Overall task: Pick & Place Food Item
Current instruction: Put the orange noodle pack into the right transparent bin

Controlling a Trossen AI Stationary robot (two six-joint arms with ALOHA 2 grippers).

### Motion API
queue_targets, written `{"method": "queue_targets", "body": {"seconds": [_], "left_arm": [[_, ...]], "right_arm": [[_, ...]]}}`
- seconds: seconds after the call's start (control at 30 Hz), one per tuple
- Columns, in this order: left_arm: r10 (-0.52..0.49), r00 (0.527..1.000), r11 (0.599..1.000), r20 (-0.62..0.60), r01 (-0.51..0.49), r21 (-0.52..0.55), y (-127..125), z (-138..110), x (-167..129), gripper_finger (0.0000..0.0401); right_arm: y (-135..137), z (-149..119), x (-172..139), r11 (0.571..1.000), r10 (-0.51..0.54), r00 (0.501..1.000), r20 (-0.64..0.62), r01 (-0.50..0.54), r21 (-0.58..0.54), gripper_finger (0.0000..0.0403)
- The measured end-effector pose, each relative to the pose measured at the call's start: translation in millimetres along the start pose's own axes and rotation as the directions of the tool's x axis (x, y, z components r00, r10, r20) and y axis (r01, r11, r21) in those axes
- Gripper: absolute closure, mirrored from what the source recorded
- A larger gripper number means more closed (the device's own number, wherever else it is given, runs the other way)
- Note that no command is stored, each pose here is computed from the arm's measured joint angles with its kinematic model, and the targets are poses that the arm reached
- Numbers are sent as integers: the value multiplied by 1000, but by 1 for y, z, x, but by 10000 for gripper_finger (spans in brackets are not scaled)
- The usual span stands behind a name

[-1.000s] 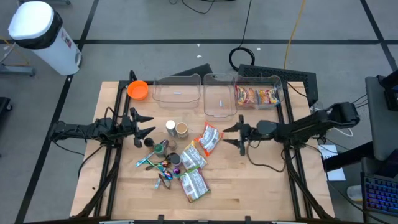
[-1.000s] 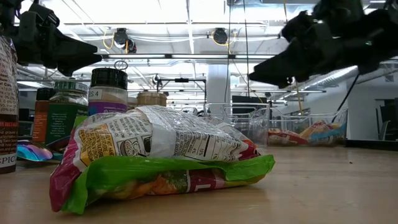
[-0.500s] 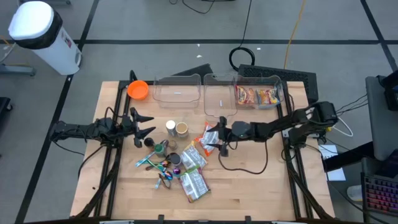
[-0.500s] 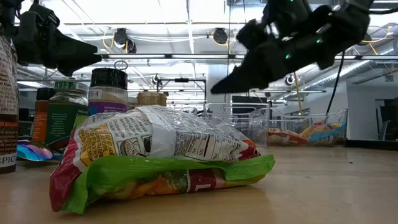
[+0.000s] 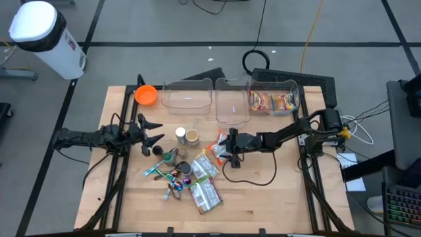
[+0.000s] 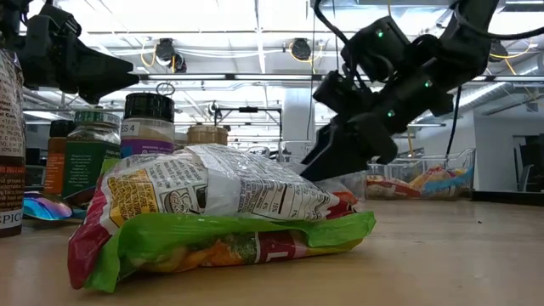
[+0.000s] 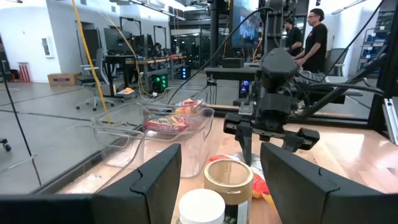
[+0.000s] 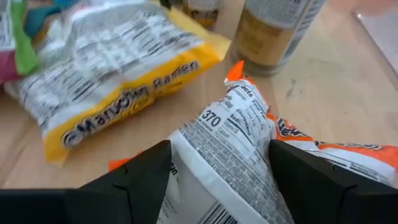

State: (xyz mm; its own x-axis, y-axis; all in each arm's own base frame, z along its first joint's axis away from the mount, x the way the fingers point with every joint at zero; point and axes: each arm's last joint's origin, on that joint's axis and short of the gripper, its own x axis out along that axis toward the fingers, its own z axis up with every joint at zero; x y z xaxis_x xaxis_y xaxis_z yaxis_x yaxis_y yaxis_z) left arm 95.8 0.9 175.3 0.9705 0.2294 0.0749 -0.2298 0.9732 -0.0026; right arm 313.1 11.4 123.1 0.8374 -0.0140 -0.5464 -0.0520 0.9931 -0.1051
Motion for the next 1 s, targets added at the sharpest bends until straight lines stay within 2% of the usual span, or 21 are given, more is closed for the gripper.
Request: {"method": "queue_targets", "body": {"seconds": [0.13, 0.3, 0.43, 0.6, 0.8, 0.87, 1.0], "left_arm": [[0, 1000, 1000, 1, 0, -1, 0, 0, 0, 173], [0, 1000, 1000, 2, 0, -1, 0, 0, 0, 173], [0, 1000, 1000, 2, 0, -1, 0, 0, 0, 173], [0, 1000, 1000, 2, 0, -1, 0, 0, 0, 173], [0, 1000, 1000, 2, 0, -1, 0, 0, 0, 173], [0, 1000, 1000, 2, 0, -1, 0, 0, 0, 173], [0, 1000, 1000, 2, 0, -1, 0, 0, 0, 173]], "right_arm": [[6, 3, -11, 999, 34, 998, -55, -34, -10, 145], [15, 12, -34, 983, 182, 980, -84, -181, 16, 145], [17, 23, -53, 959, 279, 959, -54, -276, 62, 145], [16, 37, -62, 960, 272, 961, 43, -274, 53, 145], [17, 42, -48, 958, 261, 951, 166, -277, 78, 145], [18, 39, -40, 961, 251, 953, 171, -267, 78, 145], [17, 27, -25, 981, 164, 979, 118, -175, 84, 145]]}}
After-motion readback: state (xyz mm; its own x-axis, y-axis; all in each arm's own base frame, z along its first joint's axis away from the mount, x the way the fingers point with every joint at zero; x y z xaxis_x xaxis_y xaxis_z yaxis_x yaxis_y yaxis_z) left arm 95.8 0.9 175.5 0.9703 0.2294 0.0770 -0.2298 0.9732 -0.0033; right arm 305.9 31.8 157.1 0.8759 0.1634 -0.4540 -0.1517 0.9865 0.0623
